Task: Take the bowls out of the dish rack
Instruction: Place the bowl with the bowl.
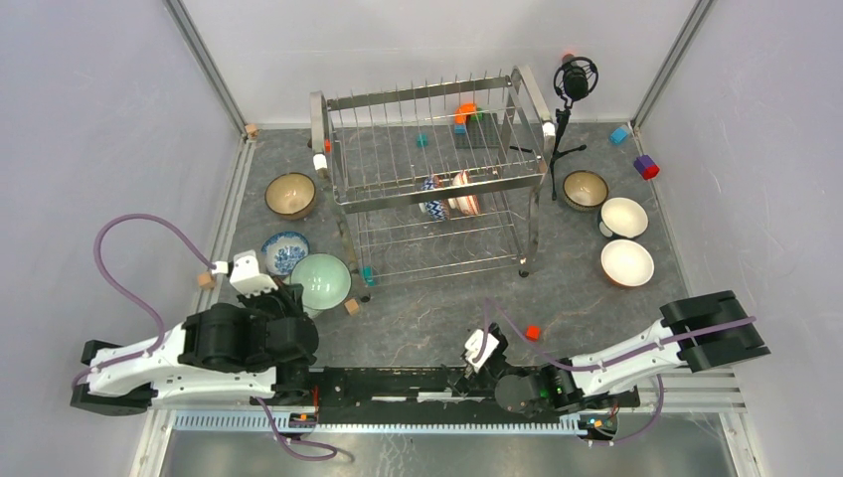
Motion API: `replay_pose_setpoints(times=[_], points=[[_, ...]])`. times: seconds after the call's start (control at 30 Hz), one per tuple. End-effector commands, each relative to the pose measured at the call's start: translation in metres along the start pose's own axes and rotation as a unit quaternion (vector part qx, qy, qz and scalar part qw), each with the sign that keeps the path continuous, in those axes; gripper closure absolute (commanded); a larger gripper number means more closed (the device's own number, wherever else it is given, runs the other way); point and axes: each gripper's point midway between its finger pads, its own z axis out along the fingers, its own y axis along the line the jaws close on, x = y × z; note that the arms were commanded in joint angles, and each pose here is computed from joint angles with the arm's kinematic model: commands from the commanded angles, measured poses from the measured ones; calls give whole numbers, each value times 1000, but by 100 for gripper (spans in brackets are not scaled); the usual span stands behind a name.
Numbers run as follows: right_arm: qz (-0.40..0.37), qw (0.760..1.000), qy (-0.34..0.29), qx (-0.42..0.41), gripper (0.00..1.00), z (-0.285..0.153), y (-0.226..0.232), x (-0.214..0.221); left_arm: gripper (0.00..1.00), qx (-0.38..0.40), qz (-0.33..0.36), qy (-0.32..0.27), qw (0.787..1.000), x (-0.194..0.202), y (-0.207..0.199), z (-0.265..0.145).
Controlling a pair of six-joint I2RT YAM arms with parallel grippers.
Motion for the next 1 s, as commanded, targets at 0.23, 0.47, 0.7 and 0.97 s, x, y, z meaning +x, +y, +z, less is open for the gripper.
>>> replay_pose_setpoints(times=[0.23,0.47,0.7,0.97], points=[[36,999,-21,-13,2,6,15,-22,98,-1,-1,-101,995,-70,-22,-11],[41,999,-23,-20,2,4,15,-23,98,11,-13,-109,994,-90,-15,-19],[46,998,-27,-25,2,4,17,-26,98,14,2,-67,998,-68,-7,-16],[51,998,-26,-26,2,4,16,-24,98,-2,35,-15,999,-29,-12,-10]])
